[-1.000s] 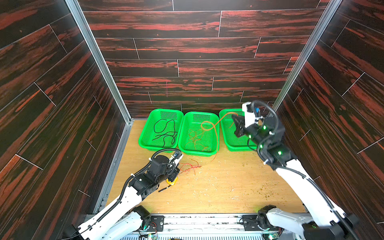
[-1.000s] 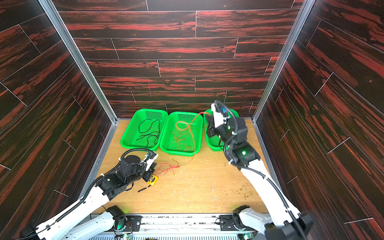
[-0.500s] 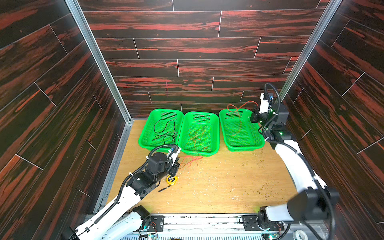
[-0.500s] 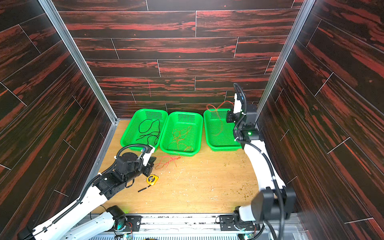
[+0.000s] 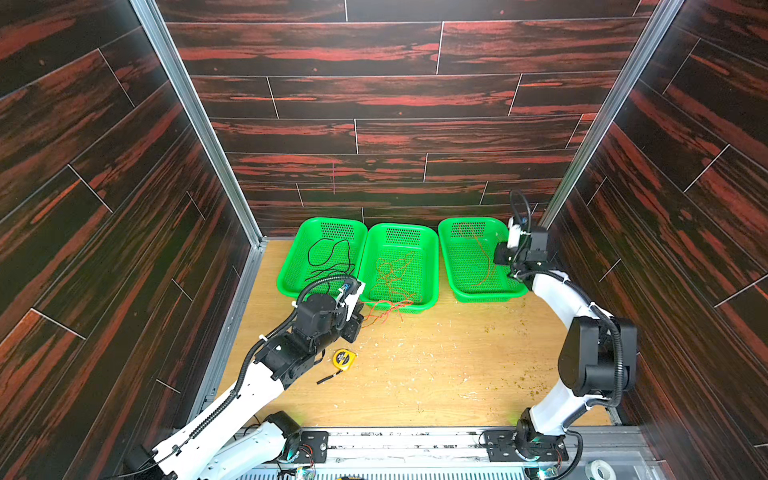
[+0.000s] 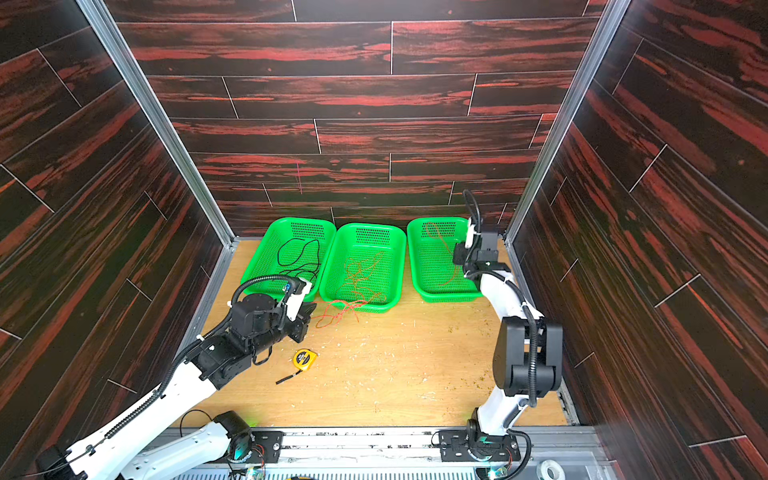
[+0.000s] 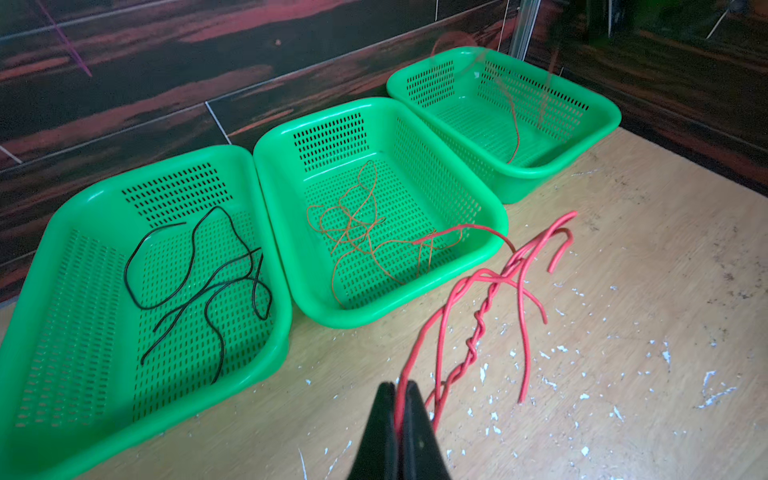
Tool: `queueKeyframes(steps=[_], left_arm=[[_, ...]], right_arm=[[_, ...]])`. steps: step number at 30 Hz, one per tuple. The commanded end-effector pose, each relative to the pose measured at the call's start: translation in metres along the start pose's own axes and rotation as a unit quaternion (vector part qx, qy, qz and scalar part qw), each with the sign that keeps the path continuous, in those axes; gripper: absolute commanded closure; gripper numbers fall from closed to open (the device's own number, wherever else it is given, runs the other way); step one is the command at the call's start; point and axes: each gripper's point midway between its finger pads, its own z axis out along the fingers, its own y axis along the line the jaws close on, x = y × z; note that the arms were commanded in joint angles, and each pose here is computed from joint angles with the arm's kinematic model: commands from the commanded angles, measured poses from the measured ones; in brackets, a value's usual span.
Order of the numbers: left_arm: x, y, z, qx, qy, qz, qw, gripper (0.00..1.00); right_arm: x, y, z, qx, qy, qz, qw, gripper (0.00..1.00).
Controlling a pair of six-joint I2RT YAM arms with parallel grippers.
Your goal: Untangle the cables
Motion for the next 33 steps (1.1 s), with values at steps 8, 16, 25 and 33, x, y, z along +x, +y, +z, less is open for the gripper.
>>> queueKeyframes(steps=[8,16,25,33], left_arm=[[-0.027,-0.009,-0.006,0.026,-0.038,-0.006,0.999,1.0],[-0.042,-0.009,-0.013,0.028,-0.078,-0.022,0.996,1.0],[-0.065,0.012,-0.024,-0.029,-0.135,-0.033,0.99,1.0],[-0.081,0.007,-0.025,-0.013,-0.178,-0.026,0.984,1.0]], right_arm=[[-0.001,0.001,-0.031,0.003,0.002,0.007,1.0,0.46],[-0.009,0.098,-0.109,-0.205,-0.026,-0.023,0.978,0.47],[0.074,0.233,-0.225,-0.481,-0.008,-0.091,0.872,0.63],[0.099,0.298,-0.288,-0.594,-0.044,-0.097,0.797,0.69]])
